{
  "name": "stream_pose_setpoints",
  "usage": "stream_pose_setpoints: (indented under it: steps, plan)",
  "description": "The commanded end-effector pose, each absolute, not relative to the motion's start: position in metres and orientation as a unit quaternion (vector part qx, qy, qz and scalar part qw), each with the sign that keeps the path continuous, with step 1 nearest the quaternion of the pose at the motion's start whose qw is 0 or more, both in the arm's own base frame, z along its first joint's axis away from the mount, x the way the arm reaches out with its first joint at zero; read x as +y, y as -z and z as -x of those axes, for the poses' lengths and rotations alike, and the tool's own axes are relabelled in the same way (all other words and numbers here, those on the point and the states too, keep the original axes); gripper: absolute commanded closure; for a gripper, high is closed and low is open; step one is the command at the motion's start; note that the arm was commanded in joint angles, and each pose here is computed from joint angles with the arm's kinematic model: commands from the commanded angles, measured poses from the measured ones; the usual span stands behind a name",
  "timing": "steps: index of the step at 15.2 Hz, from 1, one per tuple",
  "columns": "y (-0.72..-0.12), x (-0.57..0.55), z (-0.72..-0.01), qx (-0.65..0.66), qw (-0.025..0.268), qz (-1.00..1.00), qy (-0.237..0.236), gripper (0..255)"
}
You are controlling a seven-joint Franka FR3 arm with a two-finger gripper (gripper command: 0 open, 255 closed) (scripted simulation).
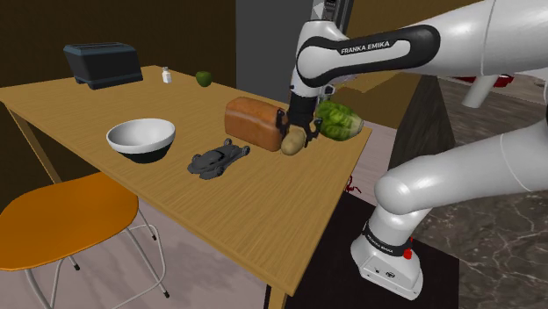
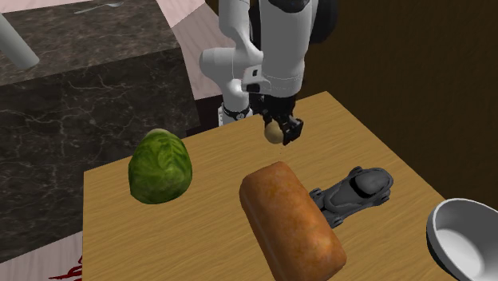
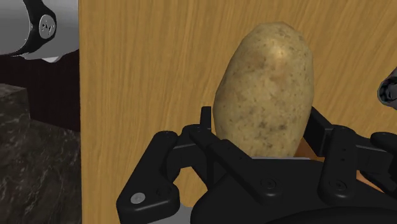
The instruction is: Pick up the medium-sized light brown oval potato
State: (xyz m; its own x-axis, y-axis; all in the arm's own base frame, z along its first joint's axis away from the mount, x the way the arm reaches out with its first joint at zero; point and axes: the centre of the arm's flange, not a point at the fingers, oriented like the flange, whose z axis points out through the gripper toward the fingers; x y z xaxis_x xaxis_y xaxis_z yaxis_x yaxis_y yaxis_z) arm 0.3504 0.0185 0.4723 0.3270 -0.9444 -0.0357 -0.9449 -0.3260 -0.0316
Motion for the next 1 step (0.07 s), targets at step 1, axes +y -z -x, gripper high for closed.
stream_pose_setpoints:
  steps: [1]
  plan:
    - [-0.4759,0.0183,-0.3492,0.580,0.023,0.814,-0.006,255]
